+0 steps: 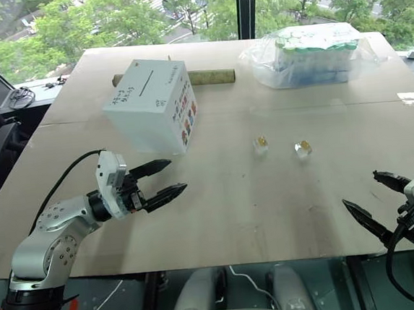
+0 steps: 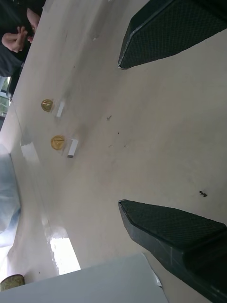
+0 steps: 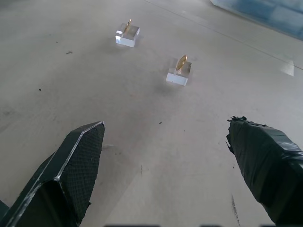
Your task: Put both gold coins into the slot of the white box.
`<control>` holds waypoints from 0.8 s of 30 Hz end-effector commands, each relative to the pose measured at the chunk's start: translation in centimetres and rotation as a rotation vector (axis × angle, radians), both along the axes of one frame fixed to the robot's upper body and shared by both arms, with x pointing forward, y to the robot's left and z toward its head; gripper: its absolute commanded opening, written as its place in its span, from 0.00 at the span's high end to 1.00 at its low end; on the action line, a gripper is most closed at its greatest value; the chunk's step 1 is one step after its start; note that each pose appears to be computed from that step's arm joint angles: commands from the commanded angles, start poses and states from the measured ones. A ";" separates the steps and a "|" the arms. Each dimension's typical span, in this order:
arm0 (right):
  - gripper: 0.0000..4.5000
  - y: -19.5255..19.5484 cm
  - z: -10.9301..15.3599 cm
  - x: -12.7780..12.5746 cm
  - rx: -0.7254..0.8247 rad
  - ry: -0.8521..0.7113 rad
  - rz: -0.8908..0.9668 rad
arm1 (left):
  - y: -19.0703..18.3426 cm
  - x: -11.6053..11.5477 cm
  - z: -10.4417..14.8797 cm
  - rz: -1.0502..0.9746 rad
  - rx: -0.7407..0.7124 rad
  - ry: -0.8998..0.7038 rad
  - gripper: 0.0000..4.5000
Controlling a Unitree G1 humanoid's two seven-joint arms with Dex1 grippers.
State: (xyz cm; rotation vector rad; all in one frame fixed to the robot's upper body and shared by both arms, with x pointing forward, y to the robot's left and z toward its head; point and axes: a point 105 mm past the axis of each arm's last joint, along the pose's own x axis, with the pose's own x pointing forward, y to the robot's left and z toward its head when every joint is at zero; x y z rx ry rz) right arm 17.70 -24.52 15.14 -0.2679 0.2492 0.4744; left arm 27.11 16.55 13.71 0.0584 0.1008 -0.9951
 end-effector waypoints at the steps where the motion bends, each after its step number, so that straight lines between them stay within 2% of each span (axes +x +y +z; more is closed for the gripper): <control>1: 0.00 0.4 0.4 1.4 -0.046 -0.033 -0.056 | -0.8 -0.4 1.6 -0.065 -0.022 -0.064 0.00; 4: 0.00 1.9 -0.2 4.8 -0.062 -0.017 -0.132 | -2.0 -1.2 2.5 -0.201 -0.054 -0.098 0.00; 8: 0.00 3.7 -0.5 8.3 0.013 0.007 -0.171 | -3.0 -2.2 3.3 -0.324 -0.055 -0.110 0.00; 11: 0.18 4.5 -0.7 11.1 0.048 0.030 -0.214 | -3.5 -2.6 4.1 -0.383 -0.051 -0.131 0.00; 13: 0.38 4.8 -0.9 12.3 0.036 0.044 -0.219 | -3.7 -2.3 4.6 -0.387 -0.058 -0.145 0.00; 19: 0.38 4.2 -1.5 14.8 0.033 0.073 -0.248 | -4.2 -2.2 5.0 -0.392 -0.061 -0.161 0.00; 24: 0.38 3.7 -1.3 15.8 0.062 0.080 -0.251 | -4.2 -2.3 5.0 -0.371 -0.060 -0.163 0.00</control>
